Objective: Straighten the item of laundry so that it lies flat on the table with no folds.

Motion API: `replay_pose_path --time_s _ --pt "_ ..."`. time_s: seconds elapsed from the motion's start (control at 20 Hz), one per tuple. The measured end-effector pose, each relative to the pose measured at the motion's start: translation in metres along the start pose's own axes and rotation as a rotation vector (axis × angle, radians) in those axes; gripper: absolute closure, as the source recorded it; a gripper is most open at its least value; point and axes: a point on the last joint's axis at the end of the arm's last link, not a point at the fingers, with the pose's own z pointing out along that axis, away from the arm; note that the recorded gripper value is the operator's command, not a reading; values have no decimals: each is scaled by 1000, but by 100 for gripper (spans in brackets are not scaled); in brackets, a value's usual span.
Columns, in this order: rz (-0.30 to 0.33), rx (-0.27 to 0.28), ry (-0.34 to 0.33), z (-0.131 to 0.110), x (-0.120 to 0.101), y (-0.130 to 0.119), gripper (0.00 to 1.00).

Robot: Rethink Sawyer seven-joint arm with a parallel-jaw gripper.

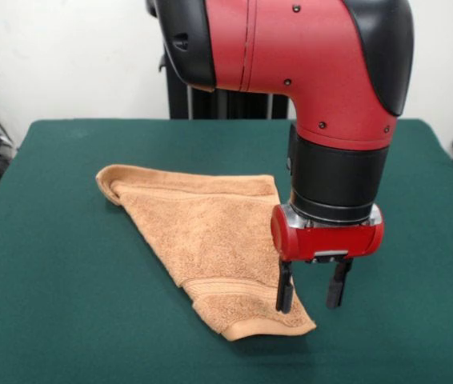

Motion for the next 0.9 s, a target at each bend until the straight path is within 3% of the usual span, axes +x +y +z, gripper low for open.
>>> replay_pose_path --time_s 0.9 --pt "-6 0 12 7 6 2 0"
